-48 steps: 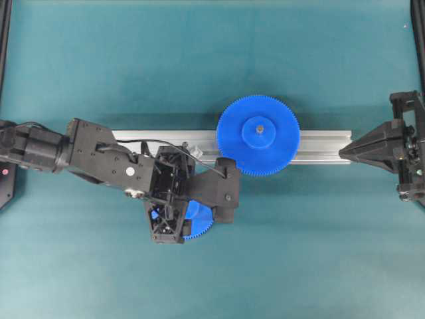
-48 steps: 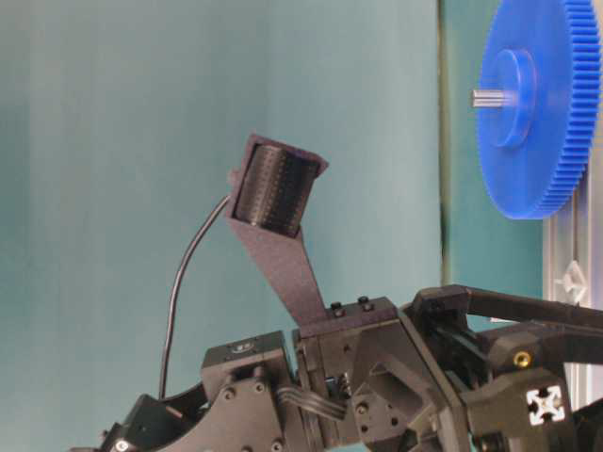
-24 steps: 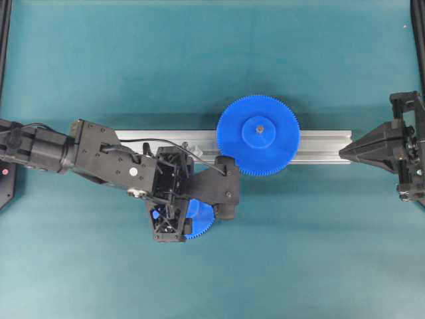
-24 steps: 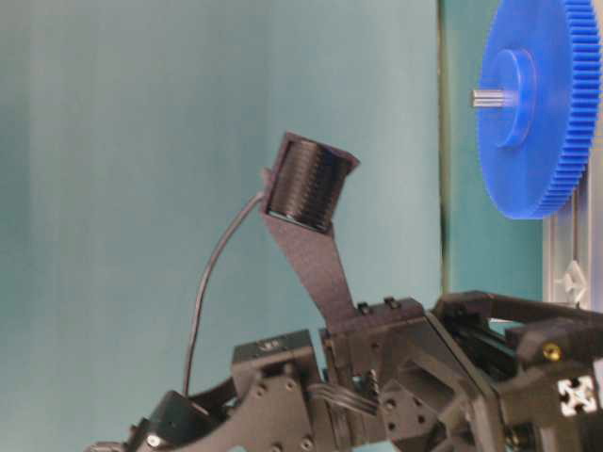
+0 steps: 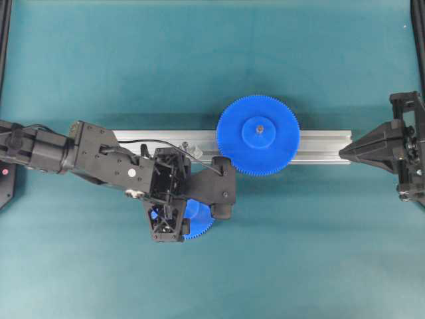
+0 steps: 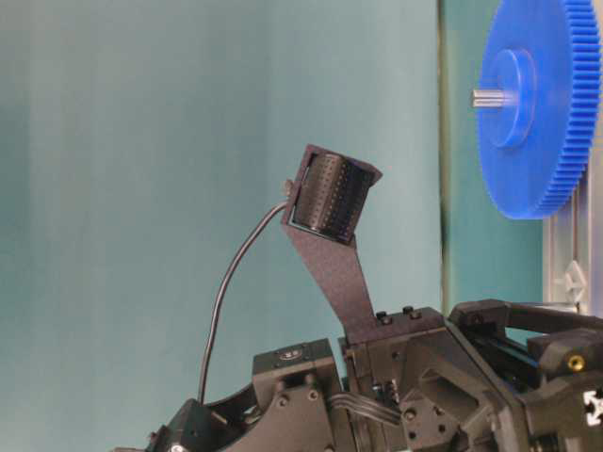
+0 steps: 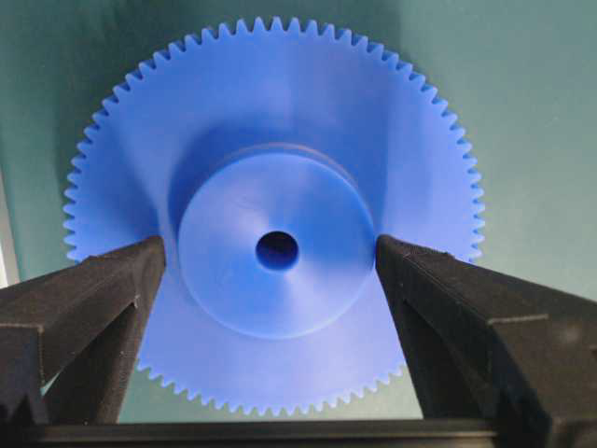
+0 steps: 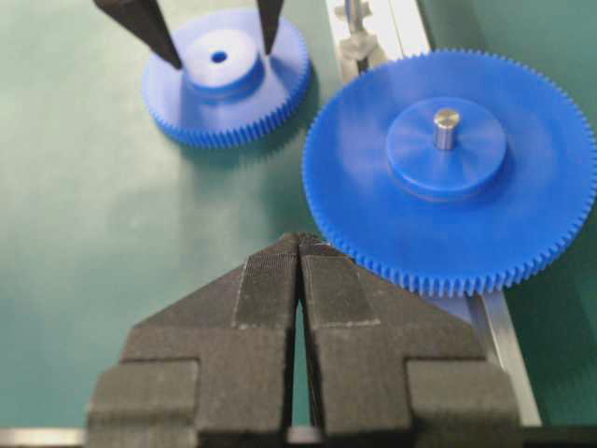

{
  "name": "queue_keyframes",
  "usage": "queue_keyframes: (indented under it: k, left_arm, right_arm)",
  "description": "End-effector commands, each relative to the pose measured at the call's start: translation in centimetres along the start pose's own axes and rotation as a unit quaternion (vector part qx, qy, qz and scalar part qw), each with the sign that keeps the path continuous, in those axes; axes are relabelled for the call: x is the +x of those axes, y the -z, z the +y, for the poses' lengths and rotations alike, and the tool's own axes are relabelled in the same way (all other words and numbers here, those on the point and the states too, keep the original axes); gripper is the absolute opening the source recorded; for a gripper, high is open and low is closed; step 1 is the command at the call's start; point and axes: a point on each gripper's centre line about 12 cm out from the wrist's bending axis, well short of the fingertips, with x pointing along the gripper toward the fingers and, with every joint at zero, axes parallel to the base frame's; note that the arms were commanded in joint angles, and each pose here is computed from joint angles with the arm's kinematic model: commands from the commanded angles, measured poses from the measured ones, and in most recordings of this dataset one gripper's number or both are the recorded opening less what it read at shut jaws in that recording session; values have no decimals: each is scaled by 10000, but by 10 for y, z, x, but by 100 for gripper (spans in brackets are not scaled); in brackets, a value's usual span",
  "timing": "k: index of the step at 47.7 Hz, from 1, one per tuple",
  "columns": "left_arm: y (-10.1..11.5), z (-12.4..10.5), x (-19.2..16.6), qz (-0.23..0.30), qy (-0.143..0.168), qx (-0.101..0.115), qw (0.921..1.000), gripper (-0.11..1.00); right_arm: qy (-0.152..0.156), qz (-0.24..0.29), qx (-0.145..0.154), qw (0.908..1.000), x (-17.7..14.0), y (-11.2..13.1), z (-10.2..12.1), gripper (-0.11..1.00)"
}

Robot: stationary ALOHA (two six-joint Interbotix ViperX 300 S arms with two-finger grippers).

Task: Insert the small gear onto the shaft.
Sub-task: 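Close the left gripper around the blue gear's hub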

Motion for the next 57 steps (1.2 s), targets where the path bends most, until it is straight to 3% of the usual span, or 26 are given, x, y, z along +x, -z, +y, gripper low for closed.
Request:
queue_keyframes:
  k: [1, 32, 57]
  left_arm:
    - [-8, 0, -9, -177, 8, 3, 9998, 92]
    - [-10, 0, -6, -260, 19, -12, 9997, 92]
    - [-2, 0, 4, -8, -6, -9, 10000, 92]
  right_arm:
    - [-9, -77, 64, 9999, 0, -5, 1, 4]
    - [-6, -69, 64, 10000, 0, -5, 1, 4]
    - [-6, -69, 64, 10000, 0, -5, 1, 4]
